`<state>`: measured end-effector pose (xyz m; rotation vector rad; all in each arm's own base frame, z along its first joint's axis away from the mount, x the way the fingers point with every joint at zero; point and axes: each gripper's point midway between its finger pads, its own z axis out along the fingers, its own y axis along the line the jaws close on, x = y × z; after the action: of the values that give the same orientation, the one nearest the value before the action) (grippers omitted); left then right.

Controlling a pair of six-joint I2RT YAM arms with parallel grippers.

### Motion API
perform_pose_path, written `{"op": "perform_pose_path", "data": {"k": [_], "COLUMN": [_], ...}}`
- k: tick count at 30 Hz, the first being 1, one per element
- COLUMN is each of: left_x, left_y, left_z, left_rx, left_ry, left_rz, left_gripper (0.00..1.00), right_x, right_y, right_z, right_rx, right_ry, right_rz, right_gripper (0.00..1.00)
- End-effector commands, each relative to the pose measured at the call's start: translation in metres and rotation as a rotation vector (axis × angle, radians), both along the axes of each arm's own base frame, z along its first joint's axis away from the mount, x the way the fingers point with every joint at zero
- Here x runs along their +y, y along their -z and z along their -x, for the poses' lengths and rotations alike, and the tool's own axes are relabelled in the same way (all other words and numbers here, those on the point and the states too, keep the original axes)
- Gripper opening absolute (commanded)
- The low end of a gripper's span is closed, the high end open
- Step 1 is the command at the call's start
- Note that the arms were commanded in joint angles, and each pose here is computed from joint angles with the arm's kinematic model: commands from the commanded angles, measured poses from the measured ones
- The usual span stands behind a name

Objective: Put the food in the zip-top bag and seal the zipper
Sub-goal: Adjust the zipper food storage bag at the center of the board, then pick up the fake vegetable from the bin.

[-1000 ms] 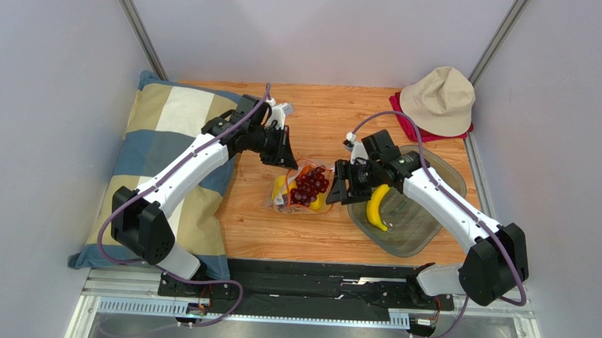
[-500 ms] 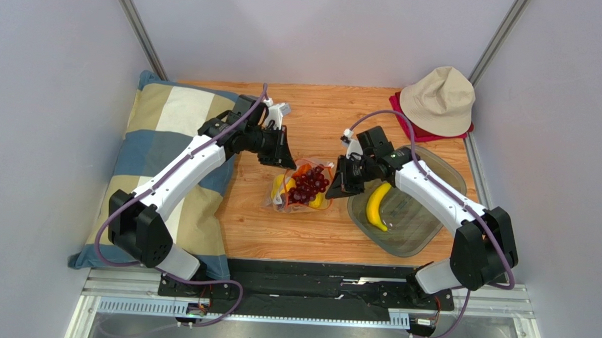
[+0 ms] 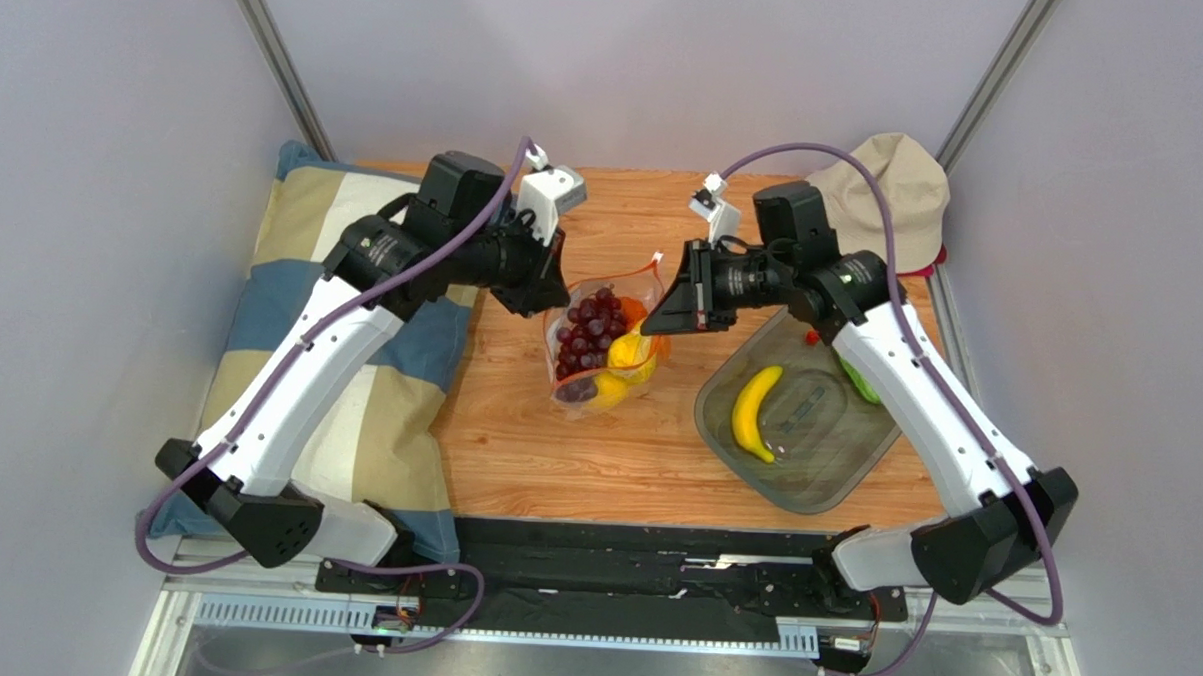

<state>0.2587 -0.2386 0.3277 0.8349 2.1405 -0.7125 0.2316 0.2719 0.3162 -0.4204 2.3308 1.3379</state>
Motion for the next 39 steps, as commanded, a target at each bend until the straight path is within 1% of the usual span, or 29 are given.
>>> {"op": "perform_pose_path", "data": {"k": [1,2,3,4,6,7,8,10,12,13,15,17,18,19,20,21,22,23,24,26,27,29,30,31,32,33,34,36,39], "left_x": [0.002,0.002,0.001,-0.005,-0.012,-0.016,-0.017,-0.016,-0.016,-0.014,-0.015,-0.018,-0.019,-0.024,-0.024,-0.025,-0.026,-0.027,-0.027,-0.027,-0.027,-0.028,-0.028,-0.028,-0.029,-0.029,-0.03,-0.031,-0.033], "left_y": [0.076,0.092,0.098,0.1,0.082,0.063,0.059,0.049,0.052,0.062,0.066,0.073,0.076,0.075,0.079,0.079,0.08,0.08,0.081,0.08,0.081,0.08,0.08,0.081,0.081,0.083,0.084,0.085,0.084], "left_z": [-0.004,-0.003,-0.003,-0.001,-0.005,-0.008,-0.009,-0.012,-0.012,-0.011,-0.01,-0.008,-0.007,-0.007,-0.007,-0.007,-0.009,-0.011,-0.011,-0.012,-0.012,-0.012,-0.013,-0.014,-0.013,-0.013,-0.014,-0.014,-0.015], "left_rx": [0.141,0.186,0.218,0.258,0.234,0.173,0.151,0.109,0.127,0.172,0.211,0.265,0.279,0.287,0.298,0.297,0.298,0.296,0.296,0.291,0.29,0.285,0.285,0.284,0.289,0.294,0.297,0.301,0.308], "left_ry": [0.027,0.027,0.021,0.038,0.03,0.033,0.025,0.012,0.003,-0.004,-0.014,-0.02,-0.019,-0.014,-0.017,-0.015,-0.019,-0.022,-0.024,-0.027,-0.029,-0.026,-0.027,-0.029,-0.028,-0.029,-0.03,-0.03,-0.03], "left_rz": [-0.175,-0.197,-0.2,-0.176,-0.118,-0.065,-0.047,-0.026,-0.038,-0.065,-0.07,-0.057,-0.053,-0.032,-0.03,-0.027,-0.026,-0.025,-0.026,-0.021,-0.021,-0.015,-0.014,-0.012,-0.013,-0.012,-0.01,-0.009,-0.002], "left_gripper": [0.0,0.0,0.0,0.0,0.0,0.0,0.0,0.0,0.0,0.0,0.0,0.0,0.0,0.0,0.0,0.0,0.0,0.0,0.0,0.0,0.0,0.0,0.0,0.0,0.0,0.0,0.0,0.0,0.0], "right_x": [0.001,0.004,0.007,0.011,0.012,0.01,0.007,0.0,-0.012,-0.017,-0.031,-0.043,-0.054,-0.06,-0.067,-0.083,-0.095,-0.108,-0.134,-0.164,-0.195,-0.23,-0.257,-0.271,-0.283,-0.303,-0.309,-0.331,-0.347], "right_y": [0.076,0.08,0.083,0.074,0.065,0.064,0.064,0.071,0.077,0.077,0.076,0.078,0.081,0.083,0.082,0.082,0.082,0.078,0.08,0.082,0.091,0.104,0.112,0.124,0.132,0.14,0.145,0.157,0.172], "right_z": [-0.01,-0.017,-0.019,-0.022,-0.026,-0.025,-0.027,-0.029,-0.035,-0.036,-0.044,-0.042,-0.048,-0.049,-0.05,-0.057,-0.059,-0.062,-0.071,-0.071,-0.078,-0.08,-0.082,-0.08,-0.081,-0.082,-0.091,-0.095,-0.113], "right_rx": [0.18,0.171,0.182,0.166,0.138,0.131,0.101,0.086,0.042,0.032,-0.013,-0.013,-0.023,-0.015,-0.018,-0.033,-0.04,-0.062,-0.085,-0.133,-0.152,-0.195,-0.183,-0.196,-0.196,-0.188,-0.207,-0.19,-0.177], "right_ry": [-0.016,-0.012,-0.023,-0.032,-0.036,-0.034,-0.04,-0.027,-0.021,-0.016,-0.005,0.002,0.024,0.038,0.053,0.086,0.108,0.143,0.193,0.182,0.228,0.203,0.226,0.177,0.171,0.178,0.185,0.195,0.217], "right_rz": [0.122,0.113,0.106,0.086,0.079,0.091,0.104,0.139,0.175,0.188,0.211,0.237,0.258,0.267,0.271,0.28,0.296,0.315,0.35,0.43,0.551,0.71,0.822,0.901,0.965,1.07,1.094,1.192,1.249], "right_gripper": [0.0,0.0,0.0,0.0,0.0,0.0,0.0,0.0,0.0,0.0,0.0,0.08,0.15,0.38,0.51,0.61,0.74,0.8,0.82,0.85,0.87,0.87,0.86,0.84,0.84,0.83,0.82,0.82,0.82]}}
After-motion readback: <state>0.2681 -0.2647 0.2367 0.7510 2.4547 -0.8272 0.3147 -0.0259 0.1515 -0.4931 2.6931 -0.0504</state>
